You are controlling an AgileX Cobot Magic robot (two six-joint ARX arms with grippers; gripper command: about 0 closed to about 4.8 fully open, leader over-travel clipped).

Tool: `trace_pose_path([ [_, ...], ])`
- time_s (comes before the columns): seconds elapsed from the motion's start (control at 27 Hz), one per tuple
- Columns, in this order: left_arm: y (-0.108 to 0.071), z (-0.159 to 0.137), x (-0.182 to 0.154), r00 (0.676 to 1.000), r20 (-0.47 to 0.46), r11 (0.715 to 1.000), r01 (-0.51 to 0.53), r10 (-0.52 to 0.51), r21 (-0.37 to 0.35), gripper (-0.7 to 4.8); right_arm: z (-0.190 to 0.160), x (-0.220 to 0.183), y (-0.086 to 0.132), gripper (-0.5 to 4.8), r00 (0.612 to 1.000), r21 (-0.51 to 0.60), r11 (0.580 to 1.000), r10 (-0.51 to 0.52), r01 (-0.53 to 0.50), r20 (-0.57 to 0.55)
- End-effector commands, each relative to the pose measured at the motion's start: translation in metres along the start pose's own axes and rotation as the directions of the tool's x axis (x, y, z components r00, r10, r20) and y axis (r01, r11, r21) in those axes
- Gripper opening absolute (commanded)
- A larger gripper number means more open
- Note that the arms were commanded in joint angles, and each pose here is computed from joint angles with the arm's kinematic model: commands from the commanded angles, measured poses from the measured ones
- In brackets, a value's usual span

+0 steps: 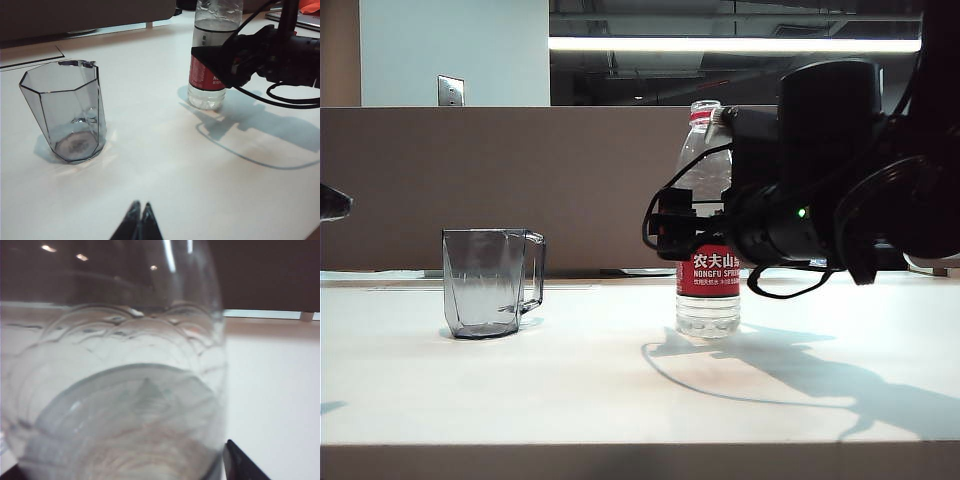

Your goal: Pick up the mineral water bottle on the table and pour water into the mug until it's half full.

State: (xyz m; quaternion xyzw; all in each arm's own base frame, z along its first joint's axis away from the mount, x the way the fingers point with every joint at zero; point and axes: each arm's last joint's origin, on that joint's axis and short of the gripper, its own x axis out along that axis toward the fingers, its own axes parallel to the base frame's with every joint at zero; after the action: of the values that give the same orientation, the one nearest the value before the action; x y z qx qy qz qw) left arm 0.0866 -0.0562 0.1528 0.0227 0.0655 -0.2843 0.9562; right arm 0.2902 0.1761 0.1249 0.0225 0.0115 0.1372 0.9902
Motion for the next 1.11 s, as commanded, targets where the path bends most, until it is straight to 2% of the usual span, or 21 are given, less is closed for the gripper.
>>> trace_pose_path([
  [0.04,0.0,0.0023,-0.0002,1.0,0.016,1.0,0.0,0.0,0.0,-0.05,0.0018,0.0072,0.0005,4.79,1.0,0.011,1.0,-0.003,0.002,0.025],
  [0.33,0.0,0.0023,-0.0002,1.0,0.016,1.0,0.0,0.0,0.0,-0.05,0.0032,0.0118,0.0001,4.79,1.0,0.009,1.0,-0.001,0.001,0.018],
  [0.52,0.0001,0.0022,-0.0002,1.0,0.015,1.0,0.0,0.0,0.0,-0.05,0.0031,0.0118,0.0001,3.22,1.0,0.009,1.0,-0.001,0.001,0.017],
  [1.11,0.0001,0.0024,-0.0003,1.0,0.018,1.0,0.0,0.0,0.0,-0.05,0.0016,0.0117,0.0005,3.22,1.0,-0.001,1.0,0.0,0.0,0.001],
])
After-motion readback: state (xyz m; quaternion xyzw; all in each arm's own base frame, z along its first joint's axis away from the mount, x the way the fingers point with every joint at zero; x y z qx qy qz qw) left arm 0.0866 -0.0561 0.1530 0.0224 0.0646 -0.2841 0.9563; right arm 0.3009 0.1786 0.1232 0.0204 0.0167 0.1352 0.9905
